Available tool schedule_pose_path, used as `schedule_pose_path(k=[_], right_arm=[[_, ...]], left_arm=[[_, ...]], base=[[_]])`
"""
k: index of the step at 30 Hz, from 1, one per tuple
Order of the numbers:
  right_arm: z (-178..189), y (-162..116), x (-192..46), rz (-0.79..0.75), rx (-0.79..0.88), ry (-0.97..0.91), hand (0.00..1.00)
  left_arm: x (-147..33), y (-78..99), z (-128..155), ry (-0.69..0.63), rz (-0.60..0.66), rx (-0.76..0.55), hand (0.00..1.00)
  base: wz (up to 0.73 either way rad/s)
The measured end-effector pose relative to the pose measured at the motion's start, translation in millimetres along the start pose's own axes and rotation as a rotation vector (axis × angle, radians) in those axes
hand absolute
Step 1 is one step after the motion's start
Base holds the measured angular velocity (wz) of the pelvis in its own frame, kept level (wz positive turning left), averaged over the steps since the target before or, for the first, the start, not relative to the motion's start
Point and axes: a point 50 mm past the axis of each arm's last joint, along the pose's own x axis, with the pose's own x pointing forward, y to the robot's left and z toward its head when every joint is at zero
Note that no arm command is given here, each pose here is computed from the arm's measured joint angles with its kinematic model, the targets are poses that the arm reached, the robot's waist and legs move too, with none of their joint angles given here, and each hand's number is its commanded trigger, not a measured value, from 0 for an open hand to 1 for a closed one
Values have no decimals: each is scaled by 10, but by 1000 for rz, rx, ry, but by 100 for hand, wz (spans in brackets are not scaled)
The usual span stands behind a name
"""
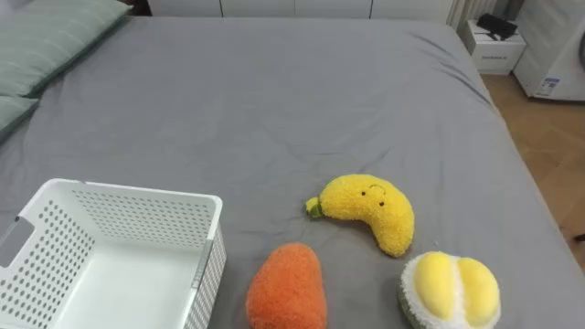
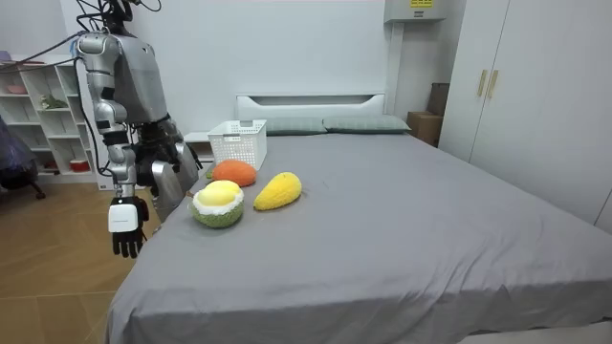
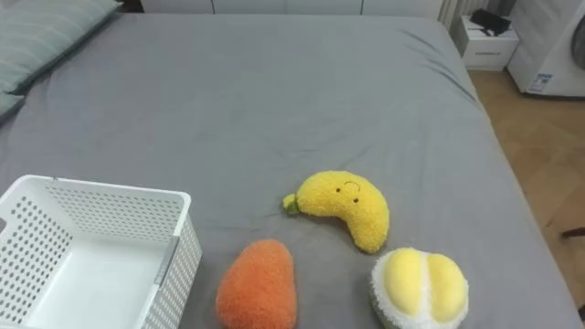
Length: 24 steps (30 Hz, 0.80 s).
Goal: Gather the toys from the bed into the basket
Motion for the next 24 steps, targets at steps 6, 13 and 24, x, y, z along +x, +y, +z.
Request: schedule_pose_path(k=[6, 13, 24], right_arm=[[36, 12, -1, 25, -5, -10, 0], [27, 24, -2, 44, 1, -3, 0], [-94, 48, -3, 63, 111, 62, 0]], left_arm=[[3, -20, 76, -15, -7, -2, 0], [4, -30, 105, -22, -23, -7, 0], [5, -32, 1, 18, -53, -1, 0]], base=[[-8], [-4], [0]])
